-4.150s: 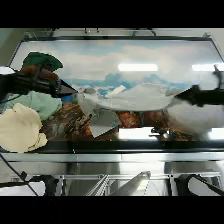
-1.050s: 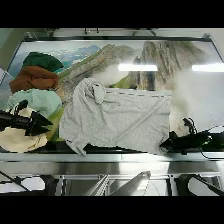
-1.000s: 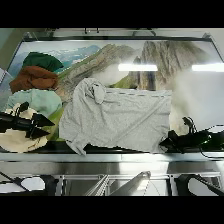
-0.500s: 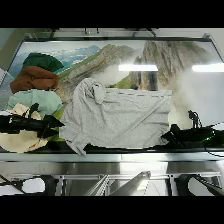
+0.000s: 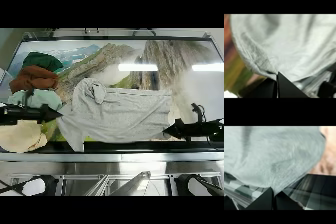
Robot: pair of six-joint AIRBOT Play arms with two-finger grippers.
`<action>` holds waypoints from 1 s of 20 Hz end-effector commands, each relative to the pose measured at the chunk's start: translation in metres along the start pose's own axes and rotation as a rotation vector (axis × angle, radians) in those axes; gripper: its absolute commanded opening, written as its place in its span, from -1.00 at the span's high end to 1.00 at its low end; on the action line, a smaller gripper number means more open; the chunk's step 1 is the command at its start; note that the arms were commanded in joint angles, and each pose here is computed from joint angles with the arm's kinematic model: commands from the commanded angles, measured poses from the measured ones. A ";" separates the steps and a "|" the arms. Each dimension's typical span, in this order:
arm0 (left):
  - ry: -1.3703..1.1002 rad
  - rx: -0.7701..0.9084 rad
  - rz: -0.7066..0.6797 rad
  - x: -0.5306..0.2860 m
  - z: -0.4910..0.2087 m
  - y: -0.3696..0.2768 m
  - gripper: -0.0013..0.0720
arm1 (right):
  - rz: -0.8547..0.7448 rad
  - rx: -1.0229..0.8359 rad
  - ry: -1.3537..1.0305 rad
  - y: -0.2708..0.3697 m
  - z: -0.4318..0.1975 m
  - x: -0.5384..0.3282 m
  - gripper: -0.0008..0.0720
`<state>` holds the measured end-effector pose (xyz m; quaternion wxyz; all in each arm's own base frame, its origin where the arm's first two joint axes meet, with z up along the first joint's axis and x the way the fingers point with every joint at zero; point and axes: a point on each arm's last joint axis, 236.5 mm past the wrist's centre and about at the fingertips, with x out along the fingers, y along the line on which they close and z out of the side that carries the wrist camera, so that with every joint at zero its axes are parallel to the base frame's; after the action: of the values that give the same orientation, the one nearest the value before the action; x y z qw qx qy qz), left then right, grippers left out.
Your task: Fold the shirts.
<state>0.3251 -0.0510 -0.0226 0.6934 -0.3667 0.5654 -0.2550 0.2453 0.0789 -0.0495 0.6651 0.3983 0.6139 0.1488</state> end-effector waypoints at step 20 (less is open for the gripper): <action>-0.636 1.090 -0.175 -0.272 -0.062 -0.387 0.91 | 0.298 -0.718 -0.934 0.292 0.034 -0.325 0.94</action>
<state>0.2052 -0.0974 0.4478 0.8675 -0.0878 0.0515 -0.4869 0.2859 0.0437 0.4058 0.9097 0.2720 0.0674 0.3066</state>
